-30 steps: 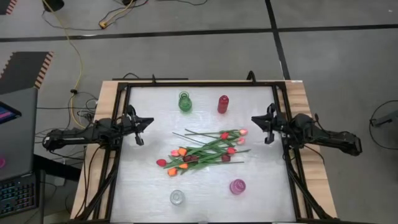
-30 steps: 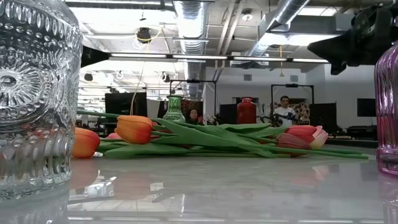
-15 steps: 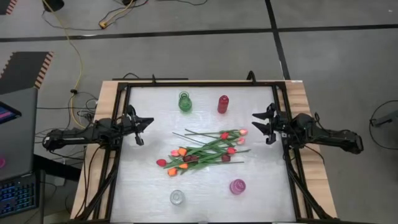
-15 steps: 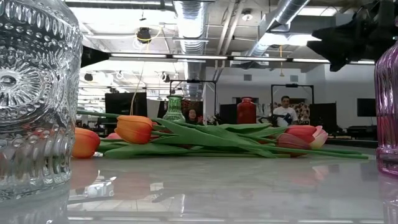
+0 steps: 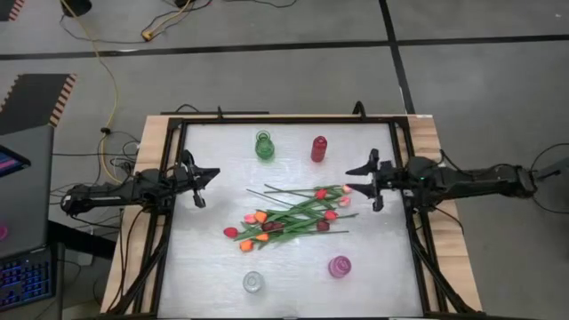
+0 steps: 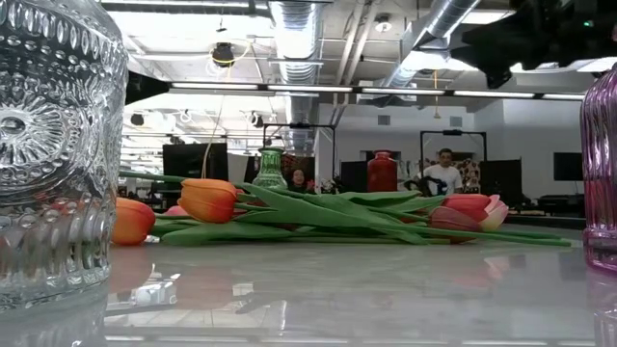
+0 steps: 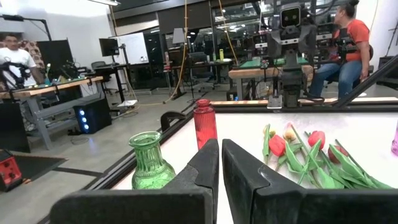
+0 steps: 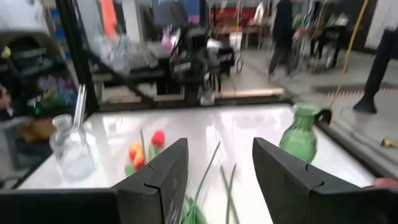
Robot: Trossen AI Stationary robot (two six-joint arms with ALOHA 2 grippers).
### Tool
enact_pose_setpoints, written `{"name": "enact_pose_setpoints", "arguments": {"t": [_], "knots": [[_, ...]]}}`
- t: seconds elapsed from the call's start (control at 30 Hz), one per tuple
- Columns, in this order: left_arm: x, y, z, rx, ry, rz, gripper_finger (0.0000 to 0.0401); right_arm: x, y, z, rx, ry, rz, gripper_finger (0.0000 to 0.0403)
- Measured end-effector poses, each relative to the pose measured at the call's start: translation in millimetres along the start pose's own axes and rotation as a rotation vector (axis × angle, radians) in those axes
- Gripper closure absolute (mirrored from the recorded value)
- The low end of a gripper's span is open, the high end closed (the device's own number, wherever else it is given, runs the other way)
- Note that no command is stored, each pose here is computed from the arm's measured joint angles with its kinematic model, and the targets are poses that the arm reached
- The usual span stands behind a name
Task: Sort flowers into vase by color
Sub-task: Put the orange flower into the green vase
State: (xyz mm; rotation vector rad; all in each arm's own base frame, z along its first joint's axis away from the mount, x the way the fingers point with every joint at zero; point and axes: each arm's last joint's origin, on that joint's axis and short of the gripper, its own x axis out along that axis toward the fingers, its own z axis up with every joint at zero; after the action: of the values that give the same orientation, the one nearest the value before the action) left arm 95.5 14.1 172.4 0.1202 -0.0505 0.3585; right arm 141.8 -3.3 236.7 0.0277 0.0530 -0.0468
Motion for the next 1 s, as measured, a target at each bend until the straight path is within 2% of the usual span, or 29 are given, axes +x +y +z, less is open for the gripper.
{"name": "enact_pose_setpoints", "arguments": {"t": [0.23, 0.4, 0.63, 1.0], "knots": [[0.0, 0.0, 0.0, 0.0, 0.0, 0.0, 0.0392, 35.4, 8.8, 10.1, -0.013, 0.181, 0.037, 0.0198], [0.0, 0.0, 0.0, 0.0, 0.0, 0.0, 0.0392, 55.4, 12.2, 10.3, -0.026, 0.398, 0.041, 0.0198], [0.0, 0.0, 0.0, 0.0, 0.0, 0.0, 0.0392, 77.7, 12.9, -9.9, -0.039, 0.649, 0.031, 0.0198], [0.0, 0.0, 0.0, 0.0, 0.0, 0.0, 0.0392, 95.6, 13.1, -45.4, -0.049, 0.85, 0.023, 0.0198]]}}
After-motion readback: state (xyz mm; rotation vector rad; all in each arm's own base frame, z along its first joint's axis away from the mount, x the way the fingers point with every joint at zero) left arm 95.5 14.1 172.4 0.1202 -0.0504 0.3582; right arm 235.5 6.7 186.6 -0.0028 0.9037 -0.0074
